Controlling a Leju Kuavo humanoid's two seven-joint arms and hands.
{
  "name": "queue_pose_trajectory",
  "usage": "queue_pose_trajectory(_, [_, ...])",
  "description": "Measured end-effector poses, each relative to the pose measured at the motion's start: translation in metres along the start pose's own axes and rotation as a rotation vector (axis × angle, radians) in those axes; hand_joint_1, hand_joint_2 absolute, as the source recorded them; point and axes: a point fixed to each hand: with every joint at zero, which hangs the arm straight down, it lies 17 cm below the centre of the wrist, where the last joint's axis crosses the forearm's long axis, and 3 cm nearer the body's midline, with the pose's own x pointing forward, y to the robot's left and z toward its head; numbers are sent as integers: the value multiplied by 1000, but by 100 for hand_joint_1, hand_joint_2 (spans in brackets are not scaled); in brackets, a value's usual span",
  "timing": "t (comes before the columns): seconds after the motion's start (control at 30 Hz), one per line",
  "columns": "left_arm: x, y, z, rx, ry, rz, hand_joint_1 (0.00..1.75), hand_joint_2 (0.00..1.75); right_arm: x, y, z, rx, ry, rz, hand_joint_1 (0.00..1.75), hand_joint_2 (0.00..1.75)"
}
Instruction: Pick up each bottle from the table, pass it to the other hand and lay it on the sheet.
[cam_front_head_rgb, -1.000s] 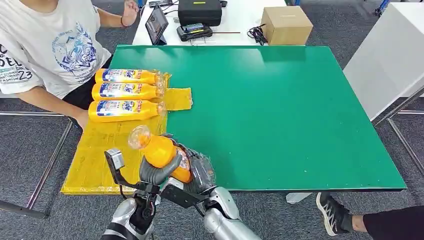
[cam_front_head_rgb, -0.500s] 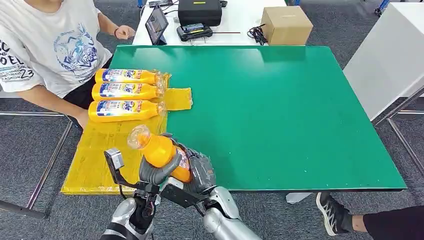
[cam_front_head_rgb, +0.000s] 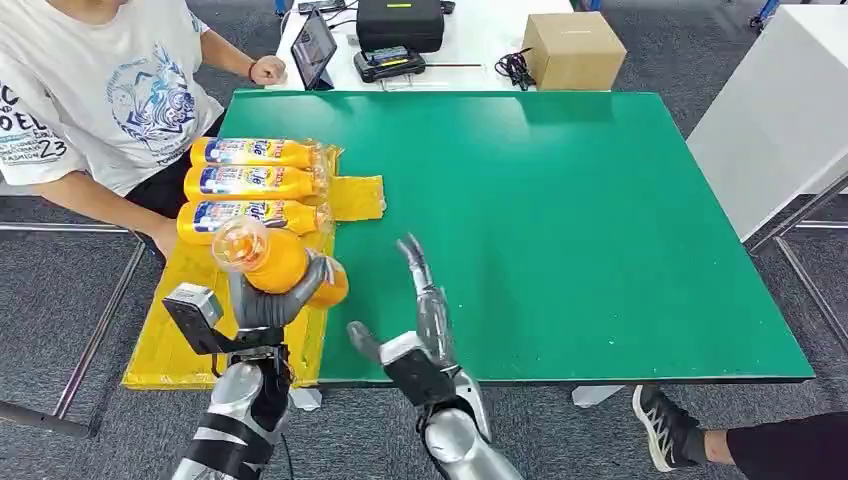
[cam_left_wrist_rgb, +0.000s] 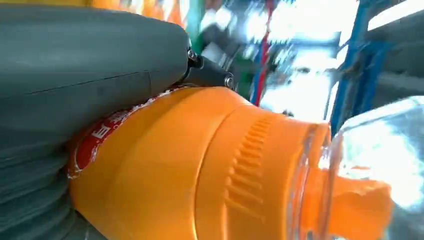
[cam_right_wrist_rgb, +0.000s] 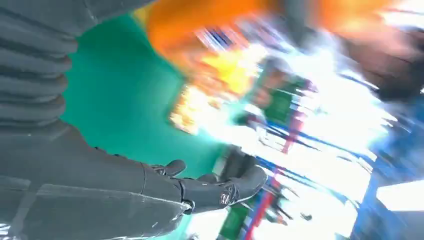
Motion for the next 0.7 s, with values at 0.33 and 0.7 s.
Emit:
queue_pose_trajectory(0.33, [19, 18, -17, 32, -125, -214, 175, 175, 49, -33, -17, -100, -119, -46, 0, 0])
queue_pose_trajectory(0.7, [-44, 1, -13, -359, -330, -1312, 175, 175, 85, -57, -27, -165, -193, -84, 0, 0])
